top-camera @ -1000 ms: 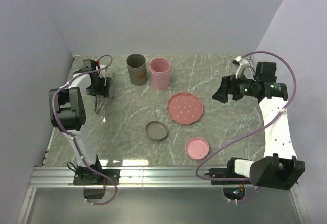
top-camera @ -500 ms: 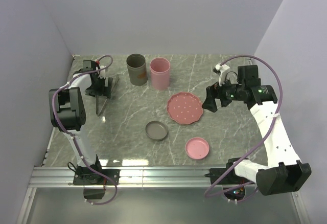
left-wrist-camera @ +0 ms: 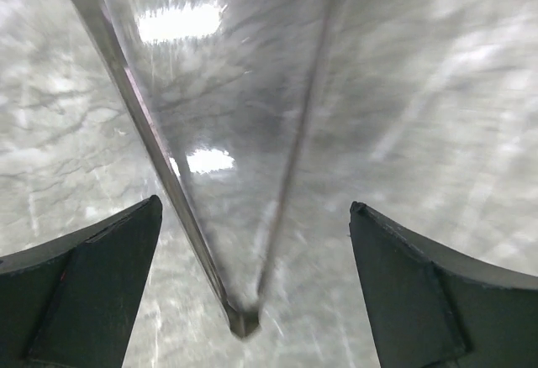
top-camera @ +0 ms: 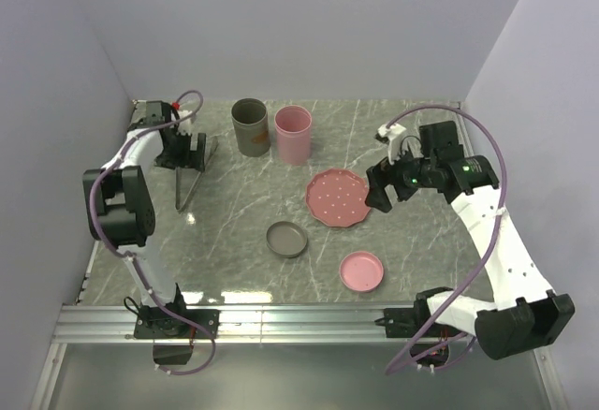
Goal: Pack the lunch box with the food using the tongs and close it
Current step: Put down the clamp, then pick up the lid of the lunch box with the right arm
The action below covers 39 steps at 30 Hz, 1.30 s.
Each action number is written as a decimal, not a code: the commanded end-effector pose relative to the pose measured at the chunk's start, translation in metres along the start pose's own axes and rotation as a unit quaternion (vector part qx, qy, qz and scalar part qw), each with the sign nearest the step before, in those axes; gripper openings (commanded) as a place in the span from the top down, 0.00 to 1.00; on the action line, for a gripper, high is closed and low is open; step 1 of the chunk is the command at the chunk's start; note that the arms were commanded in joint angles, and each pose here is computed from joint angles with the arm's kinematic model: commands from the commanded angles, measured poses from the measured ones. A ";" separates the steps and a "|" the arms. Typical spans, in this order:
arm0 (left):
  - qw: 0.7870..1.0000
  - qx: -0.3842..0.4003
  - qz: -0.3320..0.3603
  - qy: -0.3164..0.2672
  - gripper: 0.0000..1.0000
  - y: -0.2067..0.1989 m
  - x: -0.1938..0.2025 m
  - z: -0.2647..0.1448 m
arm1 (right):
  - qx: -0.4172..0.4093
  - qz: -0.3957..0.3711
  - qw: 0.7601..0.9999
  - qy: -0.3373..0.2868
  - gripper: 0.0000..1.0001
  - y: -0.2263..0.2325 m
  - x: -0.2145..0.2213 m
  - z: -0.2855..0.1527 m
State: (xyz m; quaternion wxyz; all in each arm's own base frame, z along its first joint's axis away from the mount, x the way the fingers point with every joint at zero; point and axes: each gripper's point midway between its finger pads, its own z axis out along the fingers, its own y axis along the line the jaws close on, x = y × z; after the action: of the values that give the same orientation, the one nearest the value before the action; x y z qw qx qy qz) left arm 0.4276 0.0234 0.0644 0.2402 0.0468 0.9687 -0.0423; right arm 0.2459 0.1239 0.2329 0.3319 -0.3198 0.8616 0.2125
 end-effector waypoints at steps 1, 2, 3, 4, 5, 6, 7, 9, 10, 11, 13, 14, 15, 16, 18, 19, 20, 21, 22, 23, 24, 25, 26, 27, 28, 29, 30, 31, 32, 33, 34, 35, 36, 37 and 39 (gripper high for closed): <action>0.994 0.044 0.014 -0.101 0.01 -0.024 -0.055 -0.070 | -0.001 -0.047 0.999 0.012 0.00 0.016 -0.001 0.001; 0.993 0.054 0.013 -0.109 0.01 -0.029 -0.058 -0.079 | -0.006 -0.054 0.998 0.014 0.00 0.020 0.000 0.004; 0.989 0.082 0.014 -0.118 0.01 -0.040 -0.060 -0.093 | -0.014 -0.059 0.998 0.018 0.00 0.024 -0.001 0.009; 0.988 0.095 0.014 -0.122 0.01 -0.045 -0.061 -0.100 | -0.029 -0.073 0.997 0.021 0.00 0.033 -0.002 0.014; 0.983 0.123 0.017 -0.138 0.01 -0.056 -0.067 -0.115 | -0.035 -0.076 0.996 0.028 0.00 0.034 -0.004 0.022; 0.981 0.134 0.016 -0.141 0.01 -0.060 -0.067 -0.123 | -0.040 -0.082 0.995 0.031 0.00 0.038 -0.006 0.026; 0.978 0.149 0.015 -0.147 0.01 -0.066 -0.068 -0.131 | -0.056 -0.099 0.993 0.038 0.00 0.049 -0.007 0.032; 0.969 0.181 0.011 -0.167 0.01 -0.077 -0.073 -0.155 | -0.067 -0.118 0.989 0.052 0.00 0.058 -0.011 0.047; 0.966 0.193 0.010 -0.173 0.01 -0.082 -0.074 -0.162 | -0.076 -0.126 0.987 0.057 0.00 0.065 -0.013 0.052; 0.964 0.203 0.001 -0.174 0.01 -0.085 -0.073 -0.167 | -0.102 -0.145 0.982 0.066 0.00 0.084 -0.013 0.060; 0.953 0.237 -0.001 -0.186 0.01 -0.097 -0.068 -0.180 | -0.123 -0.167 0.974 0.086 0.00 0.100 -0.017 0.074; 0.949 0.254 -0.023 -0.184 0.01 -0.102 -0.065 -0.185 | -0.138 -0.190 0.967 0.095 0.00 0.116 -0.016 0.080; 0.944 0.263 -0.028 -0.196 0.00 -0.103 -0.063 -0.195 | -0.133 -0.207 0.964 0.105 0.00 0.119 -0.017 0.091; 0.934 0.293 -0.029 -0.200 0.01 -0.112 -0.059 -0.203 | -0.135 -0.222 0.960 0.109 0.00 0.125 -0.017 0.096; 0.924 0.316 -0.048 -0.211 0.02 -0.115 -0.051 -0.211 | -0.151 -0.263 0.946 0.117 0.00 0.142 -0.011 0.113; 0.919 0.330 -0.057 -0.206 0.03 -0.119 -0.043 -0.209 | -0.159 -0.276 0.941 0.116 0.00 0.146 -0.009 0.118; 0.909 0.352 -0.053 -0.215 0.03 -0.125 -0.043 -0.217 | -0.167 -0.286 0.936 0.116 0.00 0.151 -0.007 0.123; 0.905 0.359 -0.048 -0.222 0.04 -0.128 -0.040 -0.224 | -0.178 -0.301 0.930 0.117 0.00 0.158 -0.002 0.130; 0.904 0.364 -0.051 -0.219 0.04 -0.130 -0.037 -0.223 | -0.196 -0.323 0.919 0.112 0.01 0.164 0.001 0.133; 0.901 0.365 -0.047 -0.228 0.04 -0.131 -0.037 -0.228 | -0.201 -0.337 0.914 0.101 0.01 0.165 0.005 0.138; 0.901 0.365 -0.047 -0.228 0.04 -0.132 -0.036 -0.228 | -0.207 -0.365 0.903 0.090 0.01 0.167 0.007 0.141; 0.902 0.363 -0.046 -0.228 0.04 -0.131 -0.035 -0.227 | -0.211 -0.379 0.897 0.078 0.02 0.168 0.008 0.143; 0.902 0.365 -0.044 -0.227 0.04 -0.131 -0.034 -0.227 | -0.211 -0.396 0.892 0.059 0.02 0.166 0.012 0.146; 0.903 0.366 -0.045 -0.222 0.05 -0.132 -0.032 -0.226 | -0.216 -0.429 0.876 0.045 0.04 0.165 0.014 0.148; 0.903 0.364 -0.041 -0.224 0.05 -0.131 -0.033 -0.226 | -0.217 -0.446 0.867 0.038 0.05 0.164 0.016 0.150; 0.903 0.366 -0.041 -0.223 0.05 -0.131 -0.032 -0.225 | -0.221 -0.460 0.859 0.032 0.05 0.163 0.022 0.155; 0.902 0.366 -0.039 -0.225 0.05 -0.132 -0.033 -0.225 | -0.225 -0.488 0.843 0.025 0.05 0.162 0.024 0.157; 0.902 0.367 -0.042 -0.223 0.05 -0.132 -0.032 -0.224 | -0.231 -0.501 0.834 0.024 0.05 0.162 0.028 0.160; 0.903 0.366 -0.042 -0.223 0.06 -0.131 -0.032 -0.223 | -0.237 -0.510 0.826 0.025 0.05 0.162 0.034 0.164; 0.902 0.367 -0.040 -0.222 0.06 -0.132 -0.032 -0.223 | -0.239 -0.529 0.814 0.019 0.05 0.161 0.035 0.168; 0.903 0.367 -0.041 -0.220 0.07 -0.131 -0.031 -0.223 | -0.241 -0.538 0.808 0.019 0.05 0.160 0.038 0.171; 0.903 0.366 -0.041 -0.220 0.07 -0.131 -0.031 -0.222 | -0.241 -0.546 0.802 0.017 0.05 0.159 0.042 0.177; 0.905 0.363 -0.040 -0.221 0.07 -0.130 -0.030 -0.222 | -0.241 -0.558 0.794 0.013 0.06 0.158 0.043 0.179; 0.906 0.361 -0.039 -0.220 0.07 -0.130 -0.029 -0.221 | -0.241 -0.563 0.790 0.009 0.06 0.158 0.044 0.182; 0.907 0.356 -0.036 -0.221 0.07 -0.129 -0.028 -0.221 | -0.240 -0.573 0.783 0.002 0.07 0.158 0.046 0.188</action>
State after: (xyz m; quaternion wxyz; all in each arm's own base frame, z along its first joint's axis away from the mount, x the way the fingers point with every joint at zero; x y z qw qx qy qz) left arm 0.3413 -0.0820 0.2706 0.3948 0.0602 0.8229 -0.4041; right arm 0.1814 0.3047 0.0857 0.2486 -0.8029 0.5070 0.1913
